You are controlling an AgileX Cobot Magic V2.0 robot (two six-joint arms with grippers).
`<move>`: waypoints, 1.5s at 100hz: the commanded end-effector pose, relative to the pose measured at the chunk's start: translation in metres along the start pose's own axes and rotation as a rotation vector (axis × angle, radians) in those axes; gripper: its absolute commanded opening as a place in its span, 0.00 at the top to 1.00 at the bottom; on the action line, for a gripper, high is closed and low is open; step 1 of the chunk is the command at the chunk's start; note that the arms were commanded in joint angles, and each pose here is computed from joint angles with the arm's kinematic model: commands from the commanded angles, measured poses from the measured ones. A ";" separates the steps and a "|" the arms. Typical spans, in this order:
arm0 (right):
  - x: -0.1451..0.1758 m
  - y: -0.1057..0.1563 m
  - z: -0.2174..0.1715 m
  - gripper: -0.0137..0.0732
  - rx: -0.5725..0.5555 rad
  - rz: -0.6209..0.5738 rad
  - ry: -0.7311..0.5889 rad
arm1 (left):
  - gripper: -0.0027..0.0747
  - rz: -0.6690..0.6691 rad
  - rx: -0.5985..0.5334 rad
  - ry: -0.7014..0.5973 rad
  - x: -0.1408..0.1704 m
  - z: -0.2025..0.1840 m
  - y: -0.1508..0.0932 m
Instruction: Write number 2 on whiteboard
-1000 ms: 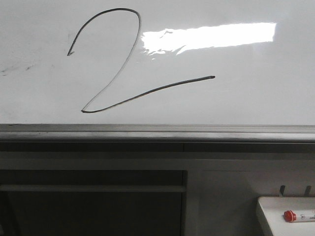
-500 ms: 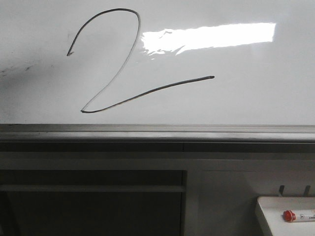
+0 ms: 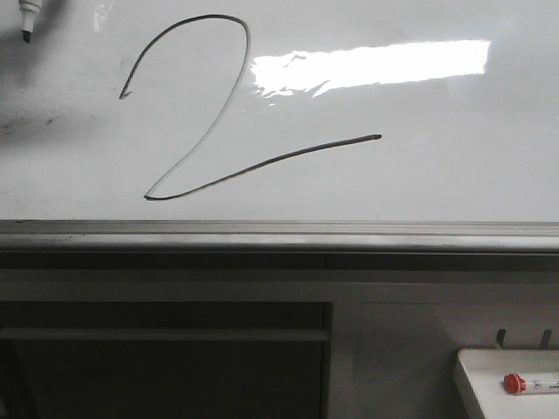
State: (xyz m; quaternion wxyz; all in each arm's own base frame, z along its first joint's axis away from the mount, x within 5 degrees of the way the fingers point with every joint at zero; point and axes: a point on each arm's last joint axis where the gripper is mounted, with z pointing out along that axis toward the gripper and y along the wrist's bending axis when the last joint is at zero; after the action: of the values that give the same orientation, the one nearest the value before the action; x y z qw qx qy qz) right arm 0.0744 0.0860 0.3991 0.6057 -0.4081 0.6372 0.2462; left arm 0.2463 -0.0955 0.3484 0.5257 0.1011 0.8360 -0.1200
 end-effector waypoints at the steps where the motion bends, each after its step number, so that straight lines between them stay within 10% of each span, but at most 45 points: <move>1: -0.010 -0.005 -0.003 0.93 0.054 0.021 -0.062 | 0.99 -0.032 0.025 -0.120 -0.016 0.000 -0.002; 54: -0.009 -0.006 -0.002 0.93 0.060 0.045 -0.066 | 0.98 -0.041 0.011 -0.003 0.002 0.033 0.000; 90: -0.010 -0.006 -0.002 0.93 0.056 0.073 -0.068 | 0.34 -0.040 -0.004 0.059 0.007 0.032 0.001; 150: -0.007 -0.005 -0.001 0.93 0.054 0.098 -0.071 | 0.32 0.015 -0.008 -0.198 -0.028 -0.081 0.003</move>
State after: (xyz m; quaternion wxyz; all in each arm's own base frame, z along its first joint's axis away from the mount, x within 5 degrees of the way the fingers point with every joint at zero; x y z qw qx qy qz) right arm 0.0754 0.0864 0.3970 0.5985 -0.3845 0.6499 0.2675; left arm 0.2115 -0.0790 0.3767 0.5532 0.0974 0.8192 -0.1154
